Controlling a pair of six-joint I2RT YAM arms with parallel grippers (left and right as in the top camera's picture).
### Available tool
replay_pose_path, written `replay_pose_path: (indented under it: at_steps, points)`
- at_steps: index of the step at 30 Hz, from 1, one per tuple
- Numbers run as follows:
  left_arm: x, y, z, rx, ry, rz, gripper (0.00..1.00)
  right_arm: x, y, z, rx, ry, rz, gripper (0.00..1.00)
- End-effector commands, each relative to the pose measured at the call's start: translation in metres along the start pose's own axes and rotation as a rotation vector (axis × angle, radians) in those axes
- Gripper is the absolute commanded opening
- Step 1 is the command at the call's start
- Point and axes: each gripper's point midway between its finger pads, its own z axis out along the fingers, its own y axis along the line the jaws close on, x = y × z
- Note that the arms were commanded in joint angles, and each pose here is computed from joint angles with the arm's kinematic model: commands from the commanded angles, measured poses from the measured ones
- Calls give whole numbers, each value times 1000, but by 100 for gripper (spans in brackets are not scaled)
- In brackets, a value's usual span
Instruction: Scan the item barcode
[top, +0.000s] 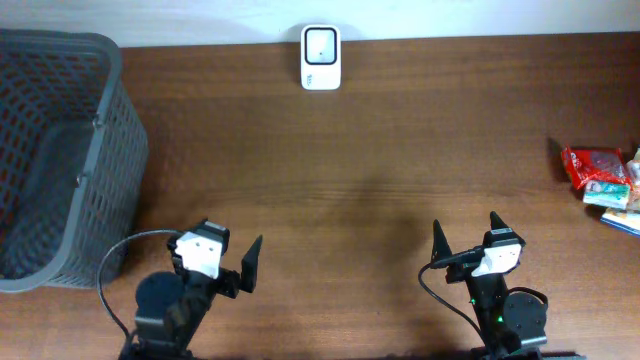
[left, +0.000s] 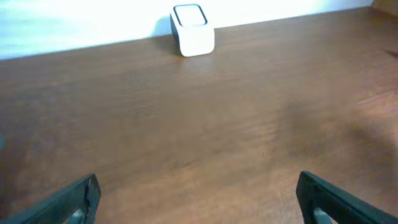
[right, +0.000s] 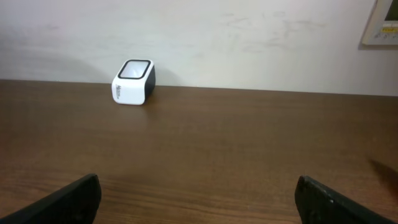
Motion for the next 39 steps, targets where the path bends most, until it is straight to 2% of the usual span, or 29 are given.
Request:
replay_pose_path:
  at_steps: [1, 7, 10, 17, 19, 21, 25, 39]
  points:
    - [16, 0, 1, 3, -38, 20, 99, 3, -1, 0, 4, 4, 4, 98]
    - [10, 18, -3, -68, -264, 56, 99, 3, -1, 0, 4, 4, 4, 98]
    - [1, 31, -10, -145, -305, 58, 99, 3, -1, 0, 4, 4, 4, 98]
    - [11, 49, -10, -244, -267, 30, 99, 3, -1, 0, 4, 3, 4, 98]
    - [14, 65, -14, -325, -270, -85, 99, 3, -1, 0, 4, 4, 4, 99]
    - [15, 73, -17, -371, -272, -103, 99, 3, -1, 0, 4, 4, 4, 98]
    - [16, 72, -17, -379, -257, -34, 99, 3, -1, 0, 4, 4, 4, 99]
    - [15, 74, -17, -382, -260, -35, 99, 3, -1, 0, 4, 4, 4, 99]
